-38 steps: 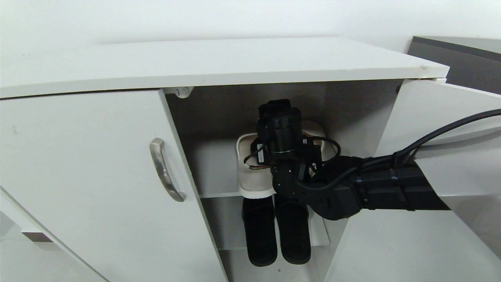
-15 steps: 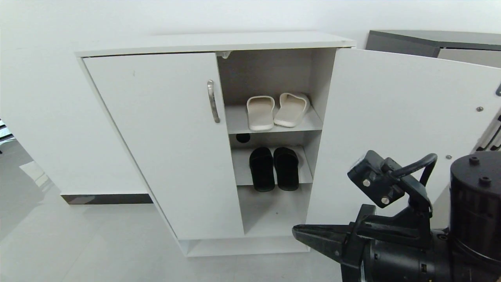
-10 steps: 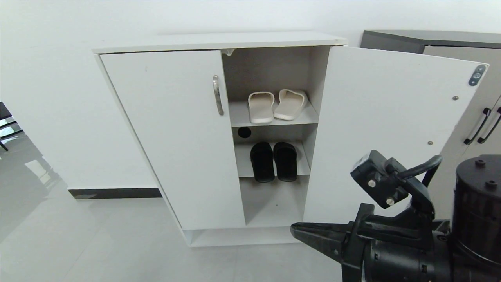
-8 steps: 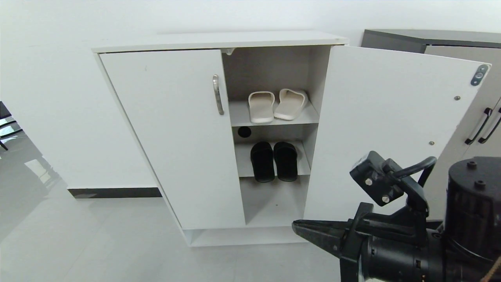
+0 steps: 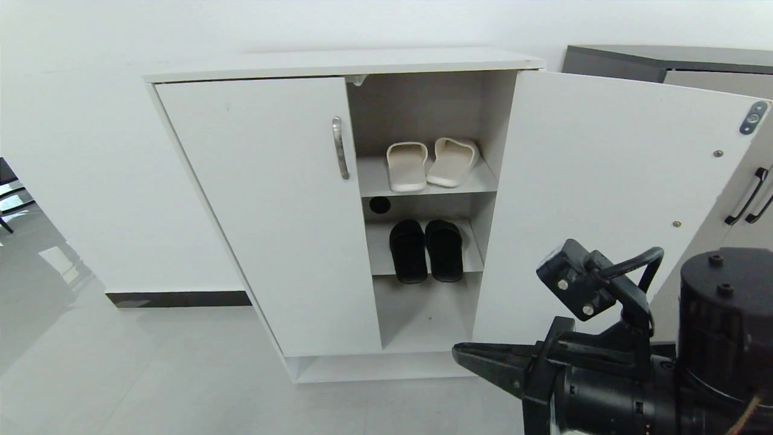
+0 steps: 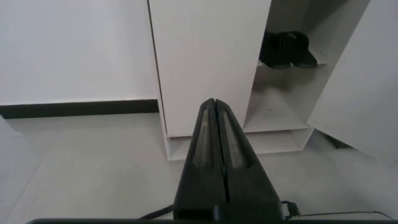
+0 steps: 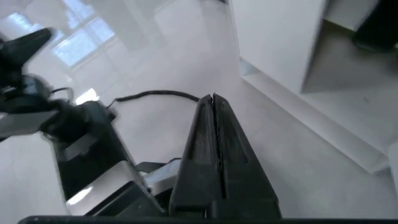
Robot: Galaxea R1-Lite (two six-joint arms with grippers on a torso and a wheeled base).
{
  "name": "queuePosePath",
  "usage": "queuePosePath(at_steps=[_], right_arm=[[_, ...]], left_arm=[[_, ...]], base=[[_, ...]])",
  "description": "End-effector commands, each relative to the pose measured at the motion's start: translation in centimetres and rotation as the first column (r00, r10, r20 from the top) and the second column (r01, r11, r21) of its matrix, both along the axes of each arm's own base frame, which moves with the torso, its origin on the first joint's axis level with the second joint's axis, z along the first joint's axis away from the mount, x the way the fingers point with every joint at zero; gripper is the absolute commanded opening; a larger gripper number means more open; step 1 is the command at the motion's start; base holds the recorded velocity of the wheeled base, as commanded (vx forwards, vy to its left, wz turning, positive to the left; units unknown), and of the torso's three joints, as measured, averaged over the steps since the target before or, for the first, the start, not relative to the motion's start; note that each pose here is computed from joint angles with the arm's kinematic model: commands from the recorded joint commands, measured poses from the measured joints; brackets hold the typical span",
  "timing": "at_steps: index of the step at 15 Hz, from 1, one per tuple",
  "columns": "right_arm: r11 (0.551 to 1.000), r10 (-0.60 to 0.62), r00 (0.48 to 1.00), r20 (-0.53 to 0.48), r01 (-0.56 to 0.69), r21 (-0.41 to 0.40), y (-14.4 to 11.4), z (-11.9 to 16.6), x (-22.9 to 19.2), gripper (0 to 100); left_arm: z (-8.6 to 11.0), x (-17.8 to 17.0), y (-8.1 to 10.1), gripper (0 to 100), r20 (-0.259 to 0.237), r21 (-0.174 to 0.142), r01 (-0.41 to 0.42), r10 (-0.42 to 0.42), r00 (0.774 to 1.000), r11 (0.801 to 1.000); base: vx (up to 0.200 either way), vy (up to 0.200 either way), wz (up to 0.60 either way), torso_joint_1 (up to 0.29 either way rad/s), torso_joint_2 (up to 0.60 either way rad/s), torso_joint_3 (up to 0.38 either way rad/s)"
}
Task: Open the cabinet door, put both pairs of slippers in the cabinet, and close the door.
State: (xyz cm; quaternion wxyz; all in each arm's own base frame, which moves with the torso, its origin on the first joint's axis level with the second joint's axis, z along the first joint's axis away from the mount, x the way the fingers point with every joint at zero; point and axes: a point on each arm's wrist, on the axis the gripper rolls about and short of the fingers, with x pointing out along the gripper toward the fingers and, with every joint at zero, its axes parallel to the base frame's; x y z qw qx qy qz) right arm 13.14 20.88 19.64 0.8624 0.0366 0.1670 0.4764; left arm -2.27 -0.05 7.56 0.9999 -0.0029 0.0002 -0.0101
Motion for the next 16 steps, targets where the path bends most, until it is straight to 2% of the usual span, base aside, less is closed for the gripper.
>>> queuePosePath(at_steps=[1,3,10,16], right_arm=[[1.0,0.002,1.0,-0.003,-0.002,-0.006,0.16,-0.16,0.06,0],[1.0,0.002,1.0,-0.005,-0.002,-0.007,0.21,-0.24,0.09,0],[1.0,0.003,1.0,-0.012,-0.003,-0.018,0.21,-0.56,0.09,0],[1.0,0.002,1.0,-0.013,-0.003,-0.025,0.31,-0.72,0.15,0]], left_arm=[[0.0,0.0,0.0,0,0.0,0.0,0.0,0.0,1.0,1.0],[0.0,0.0,0.0,0,0.0,0.0,0.0,0.0,1.0,1.0],[0.0,0.0,0.0,0,0.0,0.0,0.0,0.0,1.0,1.0],[0.0,0.0,0.0,0,0.0,0.001,0.0,0.0,1.0,1.0]], base=[[0.0,0.0,0.0,0.0,0.0,0.0],[0.0,0.0,0.6,0.002,0.0,-0.002],[0.0,0.0,0.0,0.0,0.0,0.0],[0.0,0.0,0.0,0.097,-0.31,-0.251]])
